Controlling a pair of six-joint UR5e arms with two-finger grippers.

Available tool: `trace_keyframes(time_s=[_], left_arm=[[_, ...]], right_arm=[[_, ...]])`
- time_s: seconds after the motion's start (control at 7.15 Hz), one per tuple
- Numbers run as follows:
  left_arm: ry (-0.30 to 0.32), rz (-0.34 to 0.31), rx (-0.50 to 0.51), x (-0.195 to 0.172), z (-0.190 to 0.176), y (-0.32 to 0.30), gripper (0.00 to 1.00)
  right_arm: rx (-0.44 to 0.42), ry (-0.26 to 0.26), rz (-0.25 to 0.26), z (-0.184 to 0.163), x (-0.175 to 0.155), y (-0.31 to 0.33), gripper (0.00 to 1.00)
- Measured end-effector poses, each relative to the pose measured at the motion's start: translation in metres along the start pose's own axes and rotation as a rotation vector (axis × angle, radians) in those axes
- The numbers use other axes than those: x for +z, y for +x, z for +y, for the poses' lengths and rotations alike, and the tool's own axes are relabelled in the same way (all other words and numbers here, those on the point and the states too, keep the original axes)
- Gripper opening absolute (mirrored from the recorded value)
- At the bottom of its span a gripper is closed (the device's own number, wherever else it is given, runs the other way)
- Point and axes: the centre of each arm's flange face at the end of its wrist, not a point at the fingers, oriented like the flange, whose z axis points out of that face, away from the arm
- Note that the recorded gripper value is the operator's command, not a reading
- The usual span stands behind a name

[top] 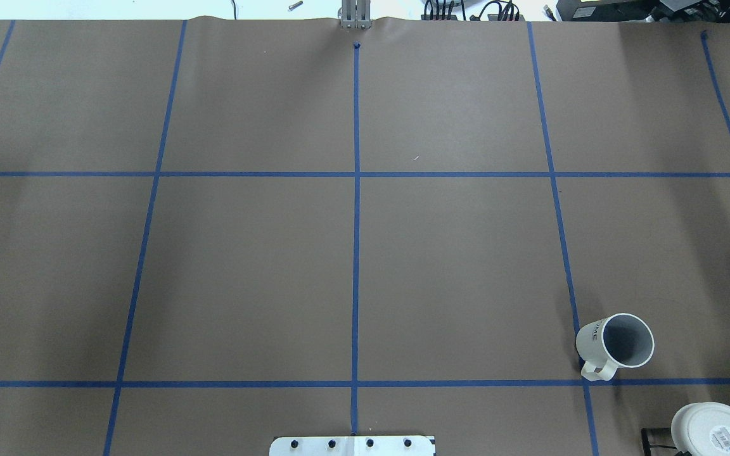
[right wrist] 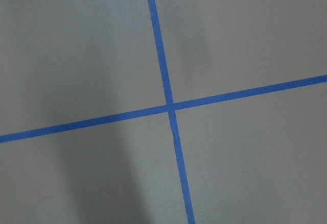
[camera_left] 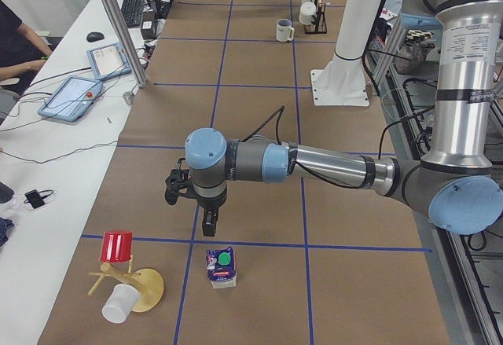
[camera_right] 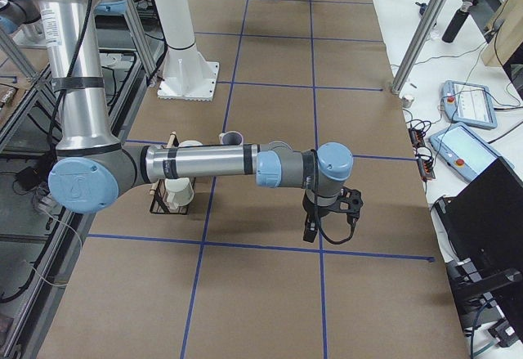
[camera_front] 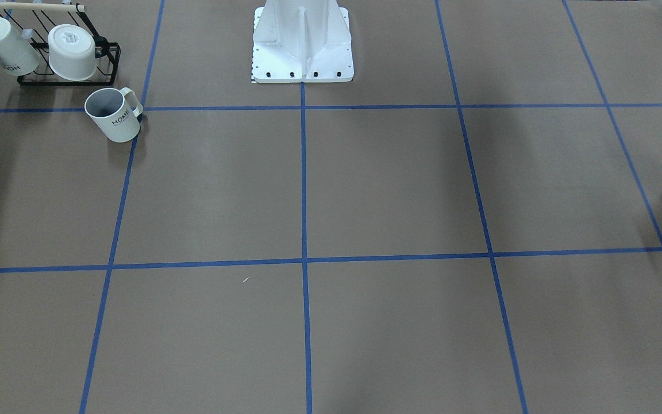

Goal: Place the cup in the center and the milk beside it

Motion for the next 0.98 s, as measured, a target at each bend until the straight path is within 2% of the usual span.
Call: trace_keyframes(time_s=[0.98], left_arm=[[-0.004, 0.000, -0.005, 0.0020, -0.0004, -0.0017, 0.99]], right_arm=[[-0.003, 0.004, -0.003, 0.0044, -0.0025, -0.0007, 1.00]])
